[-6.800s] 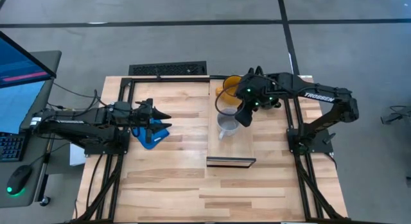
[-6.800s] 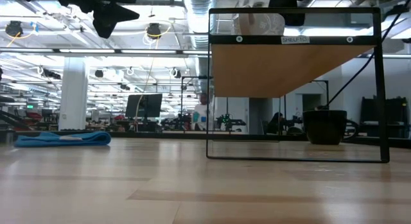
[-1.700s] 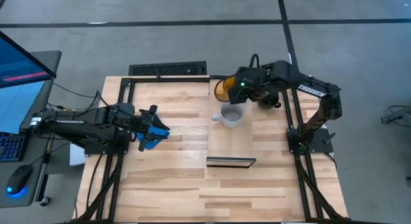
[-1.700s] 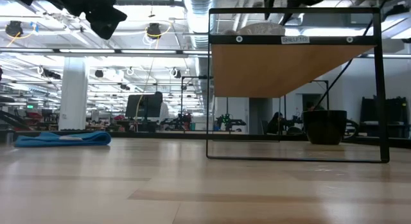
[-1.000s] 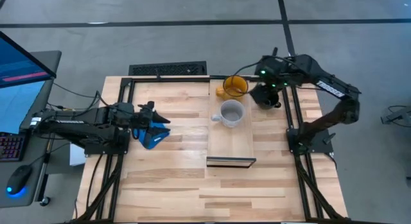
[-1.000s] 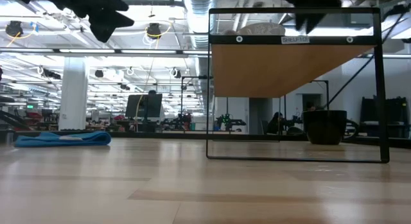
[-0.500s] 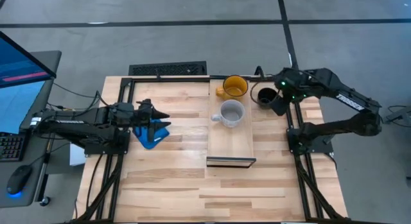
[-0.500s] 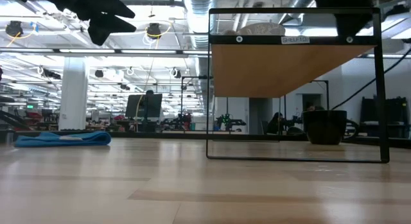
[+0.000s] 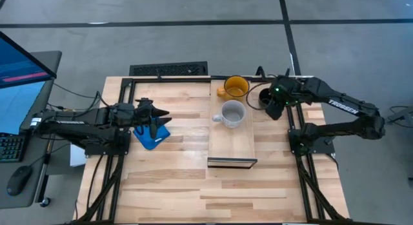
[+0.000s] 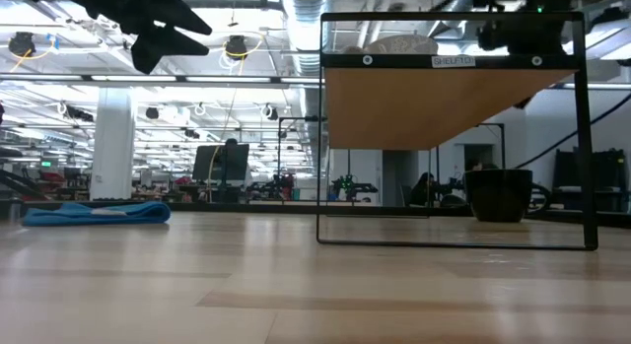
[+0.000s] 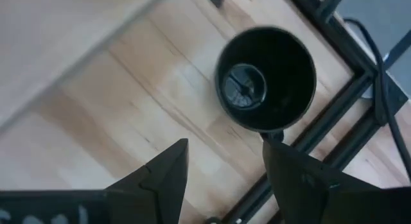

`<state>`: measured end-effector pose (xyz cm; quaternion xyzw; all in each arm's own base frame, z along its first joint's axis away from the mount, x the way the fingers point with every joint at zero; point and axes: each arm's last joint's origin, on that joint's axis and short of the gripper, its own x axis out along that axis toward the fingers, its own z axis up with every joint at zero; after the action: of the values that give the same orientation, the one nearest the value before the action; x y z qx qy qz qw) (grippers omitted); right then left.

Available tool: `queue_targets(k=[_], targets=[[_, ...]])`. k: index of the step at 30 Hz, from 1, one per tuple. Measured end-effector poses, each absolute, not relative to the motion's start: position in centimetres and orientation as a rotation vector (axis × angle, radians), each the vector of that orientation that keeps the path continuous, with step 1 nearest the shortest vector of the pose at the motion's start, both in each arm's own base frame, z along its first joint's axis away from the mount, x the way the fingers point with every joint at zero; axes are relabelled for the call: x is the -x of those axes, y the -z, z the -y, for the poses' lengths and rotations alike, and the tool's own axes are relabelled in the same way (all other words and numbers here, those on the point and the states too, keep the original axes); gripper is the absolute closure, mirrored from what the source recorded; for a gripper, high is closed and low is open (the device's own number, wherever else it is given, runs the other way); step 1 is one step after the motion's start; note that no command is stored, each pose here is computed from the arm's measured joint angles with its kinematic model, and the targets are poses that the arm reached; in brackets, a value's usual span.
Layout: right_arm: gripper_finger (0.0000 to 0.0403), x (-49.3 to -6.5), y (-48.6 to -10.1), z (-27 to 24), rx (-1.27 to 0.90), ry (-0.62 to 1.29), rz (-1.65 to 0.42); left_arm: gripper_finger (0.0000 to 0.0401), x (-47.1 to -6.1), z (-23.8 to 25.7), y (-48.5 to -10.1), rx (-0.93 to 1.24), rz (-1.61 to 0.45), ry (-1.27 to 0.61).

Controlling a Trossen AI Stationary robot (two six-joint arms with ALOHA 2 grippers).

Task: Stack small to large cups/mugs on shelf
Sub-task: Put the black mug on the shelf

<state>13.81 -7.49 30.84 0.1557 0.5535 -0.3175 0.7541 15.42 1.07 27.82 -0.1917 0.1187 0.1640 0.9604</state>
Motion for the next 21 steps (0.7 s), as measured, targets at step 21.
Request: queue_targets(k=[21], targets=[[0.0180, -13.0, -28.0, 10.2, -0.358, 0.821, -1.202, 0.0234, -20.0, -1.2, -24.8, 0.412, -0.375, -0.369]])
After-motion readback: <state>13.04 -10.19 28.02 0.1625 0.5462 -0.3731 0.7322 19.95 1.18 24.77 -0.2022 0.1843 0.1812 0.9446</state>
